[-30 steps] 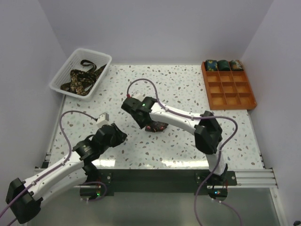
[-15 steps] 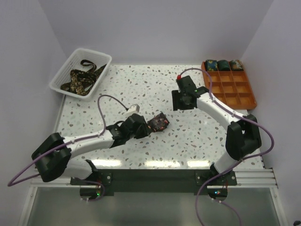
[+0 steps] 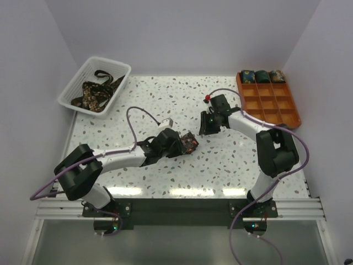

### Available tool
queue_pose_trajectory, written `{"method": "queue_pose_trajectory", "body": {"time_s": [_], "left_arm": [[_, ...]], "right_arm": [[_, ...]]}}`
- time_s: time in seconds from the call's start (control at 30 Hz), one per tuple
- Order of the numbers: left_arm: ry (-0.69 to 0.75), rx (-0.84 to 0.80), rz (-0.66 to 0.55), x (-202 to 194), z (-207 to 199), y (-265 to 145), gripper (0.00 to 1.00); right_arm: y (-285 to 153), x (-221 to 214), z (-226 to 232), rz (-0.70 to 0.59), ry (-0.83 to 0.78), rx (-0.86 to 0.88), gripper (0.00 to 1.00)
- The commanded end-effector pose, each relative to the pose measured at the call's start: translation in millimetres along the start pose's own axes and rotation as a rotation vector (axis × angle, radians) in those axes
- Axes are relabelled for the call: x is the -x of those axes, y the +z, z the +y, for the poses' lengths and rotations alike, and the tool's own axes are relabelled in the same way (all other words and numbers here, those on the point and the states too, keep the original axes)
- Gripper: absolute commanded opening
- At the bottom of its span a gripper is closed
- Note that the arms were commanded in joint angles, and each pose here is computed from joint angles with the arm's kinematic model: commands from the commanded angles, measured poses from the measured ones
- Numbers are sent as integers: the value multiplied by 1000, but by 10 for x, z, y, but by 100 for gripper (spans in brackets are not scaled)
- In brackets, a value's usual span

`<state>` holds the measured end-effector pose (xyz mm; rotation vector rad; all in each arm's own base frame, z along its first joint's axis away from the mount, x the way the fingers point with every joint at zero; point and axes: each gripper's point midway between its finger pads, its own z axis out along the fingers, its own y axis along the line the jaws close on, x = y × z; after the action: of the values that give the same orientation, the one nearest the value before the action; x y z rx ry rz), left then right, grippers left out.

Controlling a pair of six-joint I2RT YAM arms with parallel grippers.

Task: Roll the ties
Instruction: Roll the tie

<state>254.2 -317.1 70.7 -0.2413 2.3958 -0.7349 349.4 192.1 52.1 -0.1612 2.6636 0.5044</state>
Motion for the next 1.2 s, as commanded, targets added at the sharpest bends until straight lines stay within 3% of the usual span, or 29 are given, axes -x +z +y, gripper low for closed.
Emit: {"method": "queue_pose_trajectory", "body": {"time_s": [0.0,0.1,0.2,0.33,0.6,0.87,1.17], "left_arm": [[-11,-58,-57,118,-103,-149,42],[46,-41,-74,198,-84,-212,53],[77,-19,-135,564,14,-280,63],[122,-58,-125,896,-107,-214,53],[223,17,-75,1140,-25,280,47],[243,36,25,996,49,715,42],[228,10,102,827,44,925,38]], "right_arm": [[-4,123,152,-49,-20,77,36],[-30,76,106,-35,-24,53,37],[-153,-22,25,-34,-30,8,37],[-224,-269,29,-25,-6,23,37],[-183,-669,206,-23,-4,13,35],[-78,-740,406,-42,28,53,29],[11,-770,493,-33,49,87,27]]}}
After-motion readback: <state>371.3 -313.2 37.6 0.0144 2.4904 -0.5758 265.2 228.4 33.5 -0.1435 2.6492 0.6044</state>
